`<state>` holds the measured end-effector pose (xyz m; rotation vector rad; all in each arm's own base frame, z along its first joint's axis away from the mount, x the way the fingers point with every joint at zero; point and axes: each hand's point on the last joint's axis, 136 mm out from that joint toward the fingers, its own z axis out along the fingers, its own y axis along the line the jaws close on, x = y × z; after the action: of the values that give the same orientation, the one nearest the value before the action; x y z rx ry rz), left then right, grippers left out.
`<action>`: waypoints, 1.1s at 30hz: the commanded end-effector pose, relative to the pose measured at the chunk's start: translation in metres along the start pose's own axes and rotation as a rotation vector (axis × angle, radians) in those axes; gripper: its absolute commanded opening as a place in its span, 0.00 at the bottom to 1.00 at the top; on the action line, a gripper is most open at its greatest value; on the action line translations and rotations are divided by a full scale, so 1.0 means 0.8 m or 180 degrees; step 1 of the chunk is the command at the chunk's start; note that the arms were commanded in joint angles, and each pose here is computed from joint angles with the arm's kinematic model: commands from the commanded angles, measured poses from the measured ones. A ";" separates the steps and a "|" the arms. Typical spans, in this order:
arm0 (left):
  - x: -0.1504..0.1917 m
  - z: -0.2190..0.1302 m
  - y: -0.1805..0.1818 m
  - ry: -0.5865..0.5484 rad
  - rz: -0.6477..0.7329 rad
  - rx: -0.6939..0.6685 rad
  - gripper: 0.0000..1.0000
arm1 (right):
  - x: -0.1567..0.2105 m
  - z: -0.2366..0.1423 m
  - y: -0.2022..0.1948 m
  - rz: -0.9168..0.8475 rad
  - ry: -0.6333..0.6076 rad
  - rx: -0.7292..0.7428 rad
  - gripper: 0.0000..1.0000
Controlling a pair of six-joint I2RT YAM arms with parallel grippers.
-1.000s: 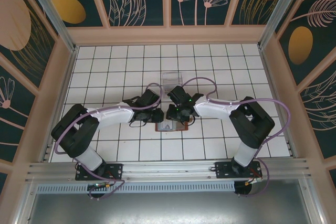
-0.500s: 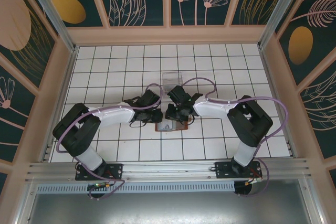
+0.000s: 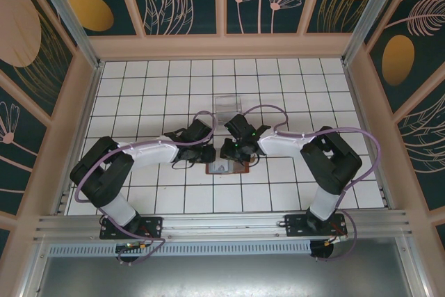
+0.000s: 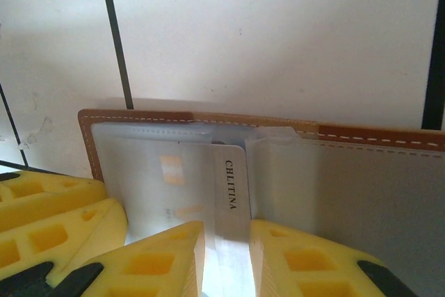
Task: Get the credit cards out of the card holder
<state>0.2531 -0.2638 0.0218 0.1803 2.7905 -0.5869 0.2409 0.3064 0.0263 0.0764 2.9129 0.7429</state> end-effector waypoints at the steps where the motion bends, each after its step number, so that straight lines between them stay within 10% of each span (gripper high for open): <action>1: 0.038 0.017 0.033 0.0297 -0.0040 -0.0278 0.20 | 0.012 0.011 -0.026 0.0035 0.0099 0.0150 0.26; 33: 0.042 0.018 0.039 0.0356 -0.0094 -0.0373 0.20 | 0.021 0.011 -0.036 0.0101 0.0103 -0.0018 0.24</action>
<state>0.2533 -0.2637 0.0210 0.1778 2.7905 -0.5859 0.2402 0.3019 0.0225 0.0845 2.8771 0.8073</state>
